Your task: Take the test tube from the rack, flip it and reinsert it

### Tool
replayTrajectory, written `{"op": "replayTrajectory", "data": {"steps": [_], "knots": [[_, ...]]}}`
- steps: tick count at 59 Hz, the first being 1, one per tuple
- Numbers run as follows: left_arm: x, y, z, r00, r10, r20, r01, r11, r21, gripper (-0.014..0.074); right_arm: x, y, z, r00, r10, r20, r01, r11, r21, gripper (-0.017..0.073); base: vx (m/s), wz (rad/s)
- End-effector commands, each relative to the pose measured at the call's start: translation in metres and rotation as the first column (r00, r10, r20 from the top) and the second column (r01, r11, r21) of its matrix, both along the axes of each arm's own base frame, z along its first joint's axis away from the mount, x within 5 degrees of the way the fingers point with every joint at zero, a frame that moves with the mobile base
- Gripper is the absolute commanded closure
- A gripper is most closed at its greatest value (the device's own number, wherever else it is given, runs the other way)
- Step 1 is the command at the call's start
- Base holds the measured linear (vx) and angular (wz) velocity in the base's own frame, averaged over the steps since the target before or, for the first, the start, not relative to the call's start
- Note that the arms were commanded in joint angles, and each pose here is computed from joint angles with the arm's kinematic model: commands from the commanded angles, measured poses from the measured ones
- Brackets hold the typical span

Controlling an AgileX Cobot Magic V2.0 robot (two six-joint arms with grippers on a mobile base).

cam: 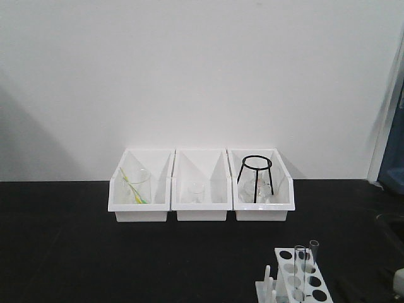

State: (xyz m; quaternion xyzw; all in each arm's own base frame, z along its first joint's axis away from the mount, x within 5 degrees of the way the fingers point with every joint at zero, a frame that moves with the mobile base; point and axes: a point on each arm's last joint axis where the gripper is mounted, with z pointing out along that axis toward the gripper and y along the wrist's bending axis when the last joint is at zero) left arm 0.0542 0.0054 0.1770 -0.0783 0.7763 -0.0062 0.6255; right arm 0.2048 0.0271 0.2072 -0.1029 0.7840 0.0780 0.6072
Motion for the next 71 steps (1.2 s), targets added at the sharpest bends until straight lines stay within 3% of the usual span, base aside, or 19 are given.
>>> {"op": "replayTrajectory", "data": {"steps": [1,5,16,34,46,60,71], "knots": [[0.001,-0.001,0.008,0.995,-0.011,0.098,0.011,1.000,0.004,0.0600,0.010,0.013,0.012,0.976,0.153,0.154,-0.157,0.988,0.011,0.0027,0.00,0.00],[0.001,-0.001,0.008,0.995,-0.011,0.098,0.011,1.000,0.004,0.0600,0.014,0.017,0.006,0.967,0.199,0.159,-0.204,0.979,0.015,0.0027,0.00,0.00],[0.001,-0.001,0.008,0.995,-0.011,0.098,0.011,1.000,0.004,0.0600,0.033,0.020,-0.009,0.970,0.210,0.122,-0.217,0.975,0.049,0.0027,0.00,0.00],[0.001,-0.001,0.008,0.995,-0.011,0.098,0.011,1.000,0.004,0.0600,0.066,0.025,-0.006,0.956,0.262,0.135,-0.269,0.962,0.040,0.0027,0.00,0.00],[0.001,-0.001,0.008,0.995,-0.011,0.098,0.011,1.000,0.004,0.0600,0.080,0.041,-0.013,0.947,0.305,0.098,-0.309,0.950,0.031,0.0029,0.00,0.00],[0.001,-0.001,0.008,0.995,-0.011,0.098,0.011,1.000,0.004,0.0600,0.091,0.036,-0.021,0.979,0.189,0.073,-0.197,0.974,0.108,0.0105,0.00,0.00],[0.001,-0.001,0.008,0.995,-0.011,0.098,0.011,1.000,0.004,0.0600,0.091,0.036,-0.022,0.979,0.193,0.070,-0.200,0.974,0.106,0.0240,0.00,0.00]]}}
